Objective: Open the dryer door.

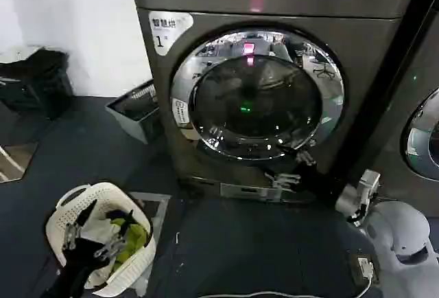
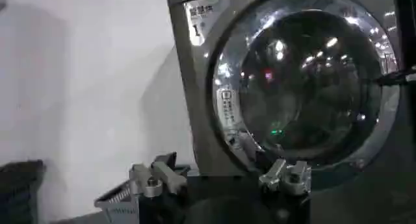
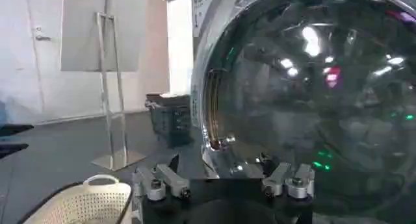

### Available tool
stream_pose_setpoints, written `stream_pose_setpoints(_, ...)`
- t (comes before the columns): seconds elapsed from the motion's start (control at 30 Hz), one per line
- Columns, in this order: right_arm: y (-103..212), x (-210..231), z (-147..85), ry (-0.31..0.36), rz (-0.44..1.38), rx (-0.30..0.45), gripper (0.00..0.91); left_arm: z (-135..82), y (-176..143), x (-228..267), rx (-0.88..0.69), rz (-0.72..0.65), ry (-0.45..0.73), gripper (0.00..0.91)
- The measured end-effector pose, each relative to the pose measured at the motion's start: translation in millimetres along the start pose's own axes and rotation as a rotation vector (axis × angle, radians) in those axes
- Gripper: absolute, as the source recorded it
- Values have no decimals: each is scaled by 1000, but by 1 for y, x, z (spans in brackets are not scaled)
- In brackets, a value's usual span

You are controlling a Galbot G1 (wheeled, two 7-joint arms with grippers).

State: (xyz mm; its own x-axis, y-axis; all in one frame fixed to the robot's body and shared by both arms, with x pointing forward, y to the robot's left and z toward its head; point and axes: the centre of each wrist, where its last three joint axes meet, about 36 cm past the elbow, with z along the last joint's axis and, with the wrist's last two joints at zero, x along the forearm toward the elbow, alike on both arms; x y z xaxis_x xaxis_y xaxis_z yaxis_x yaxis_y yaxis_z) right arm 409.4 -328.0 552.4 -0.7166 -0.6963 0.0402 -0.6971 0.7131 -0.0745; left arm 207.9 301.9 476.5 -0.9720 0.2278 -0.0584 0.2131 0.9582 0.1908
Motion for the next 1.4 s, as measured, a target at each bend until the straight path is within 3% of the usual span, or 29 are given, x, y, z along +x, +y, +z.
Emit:
stream_pose_setpoints(0.17, -12, -30, -5, -34, -15, 50, 907, 5, -6, 0, 16, 25, -7, 907)
stream_pose_setpoints(0.4, -15, -102, 6, -74, -72, 56, 907, 12, -9, 3, 5, 27, 10, 907)
stream_pose_setpoints(0.77, -19, -197, 19, -47, -140, 84, 907, 15, -5, 8, -1, 4, 27, 907)
stream_pose_setpoints(1.4, -12, -285, 24, -2, -153, 16, 907, 6, 2, 14, -1, -21, 50, 907)
